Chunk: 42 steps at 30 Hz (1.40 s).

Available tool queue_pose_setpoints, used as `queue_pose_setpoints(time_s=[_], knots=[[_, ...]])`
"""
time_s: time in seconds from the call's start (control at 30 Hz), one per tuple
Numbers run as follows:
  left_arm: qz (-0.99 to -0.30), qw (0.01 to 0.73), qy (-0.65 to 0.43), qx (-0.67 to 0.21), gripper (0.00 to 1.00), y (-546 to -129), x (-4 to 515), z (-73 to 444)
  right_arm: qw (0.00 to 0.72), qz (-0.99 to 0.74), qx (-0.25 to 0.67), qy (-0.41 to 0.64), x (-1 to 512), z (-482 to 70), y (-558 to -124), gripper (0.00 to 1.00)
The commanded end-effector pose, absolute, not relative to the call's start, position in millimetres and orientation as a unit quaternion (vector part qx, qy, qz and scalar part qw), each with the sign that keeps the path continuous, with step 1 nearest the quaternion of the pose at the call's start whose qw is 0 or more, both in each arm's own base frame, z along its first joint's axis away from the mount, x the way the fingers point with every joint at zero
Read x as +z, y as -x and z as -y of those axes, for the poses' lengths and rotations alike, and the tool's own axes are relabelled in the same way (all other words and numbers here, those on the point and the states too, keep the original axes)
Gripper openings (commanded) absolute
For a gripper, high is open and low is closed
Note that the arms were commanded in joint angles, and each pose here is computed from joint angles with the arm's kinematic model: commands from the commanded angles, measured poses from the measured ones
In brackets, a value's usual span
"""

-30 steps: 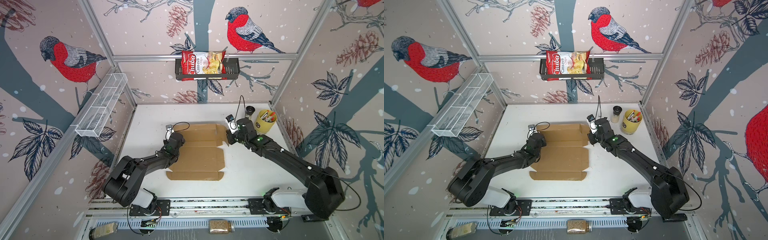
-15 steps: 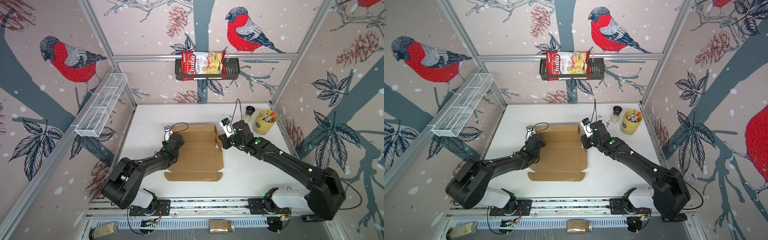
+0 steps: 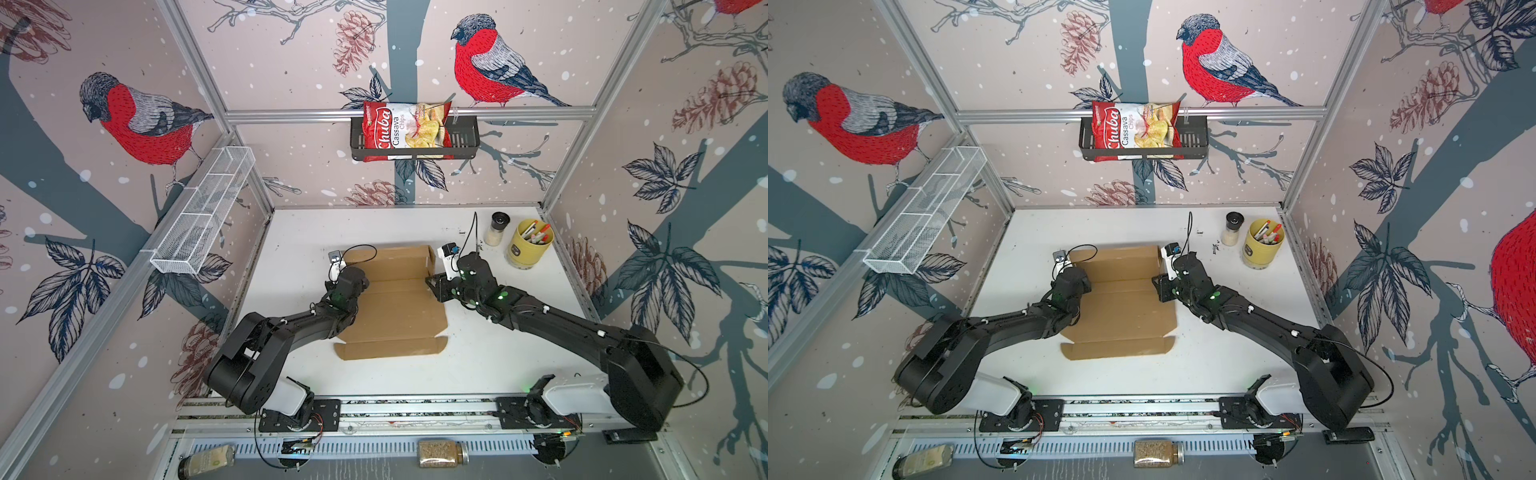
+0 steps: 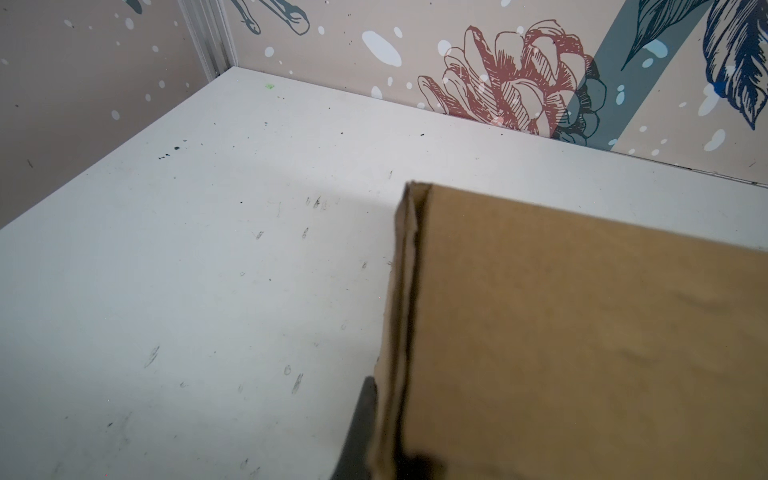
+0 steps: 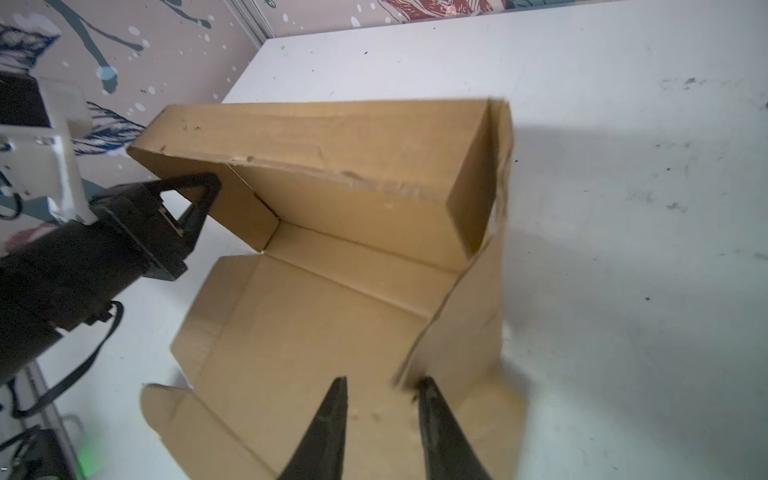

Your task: Fold the paper box

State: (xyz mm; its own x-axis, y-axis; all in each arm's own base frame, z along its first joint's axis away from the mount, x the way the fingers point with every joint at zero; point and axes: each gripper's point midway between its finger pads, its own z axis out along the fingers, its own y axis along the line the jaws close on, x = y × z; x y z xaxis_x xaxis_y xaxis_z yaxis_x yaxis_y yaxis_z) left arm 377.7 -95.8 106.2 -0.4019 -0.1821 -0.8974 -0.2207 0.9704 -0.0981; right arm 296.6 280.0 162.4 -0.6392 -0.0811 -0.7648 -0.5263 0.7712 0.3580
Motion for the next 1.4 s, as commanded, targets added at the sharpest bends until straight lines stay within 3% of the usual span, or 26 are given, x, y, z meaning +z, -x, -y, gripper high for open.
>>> queue_pose_setpoints(time_s=[0.0, 0.2, 0.37, 0.53, 0.7, 1.1, 1.17, 1.37], knots=[[-0.858, 0.506, 0.089, 0.03, 0.0, -372.8, 92.2, 98.8, 0.384, -0.844, 0.325, 0.185, 172.4, -280.4, -305.6, 0.42], [-0.853, 0.516, 0.075, 0.026, 0.0, -370.2, 93.1, 99.1, 0.343, -0.83, 0.398, 0.186, 181.1, -270.9, -316.0, 0.56], [-0.852, 0.52, 0.055, 0.015, 0.0, -372.0, 96.0, 106.3, 0.39, -0.821, 0.379, 0.175, 222.2, -245.9, -336.6, 0.61], [-0.85, 0.524, 0.045, 0.012, 0.0, -374.0, 99.3, 109.7, 0.438, -0.833, 0.302, 0.153, 238.8, -213.2, -374.1, 0.74], [-0.85, 0.525, 0.039, 0.01, 0.0, -376.8, 102.1, 112.7, 0.38, -0.881, 0.199, 0.199, 195.9, -199.4, -394.4, 0.79], [-0.854, 0.519, 0.024, 0.008, 0.0, -378.8, 101.3, 117.8, 0.351, -0.887, 0.1, 0.282, 155.5, -208.3, -399.8, 0.69], [-0.854, 0.519, 0.024, 0.009, 0.0, -379.0, 101.5, 117.5, 0.348, -0.885, 0.108, 0.288, 153.7, -212.5, -399.5, 0.6], [-0.855, 0.518, 0.03, 0.016, 0.0, -379.5, 103.8, 114.7, 0.32, -0.895, 0.12, 0.286, 152.7, -219.1, -389.1, 0.22]])
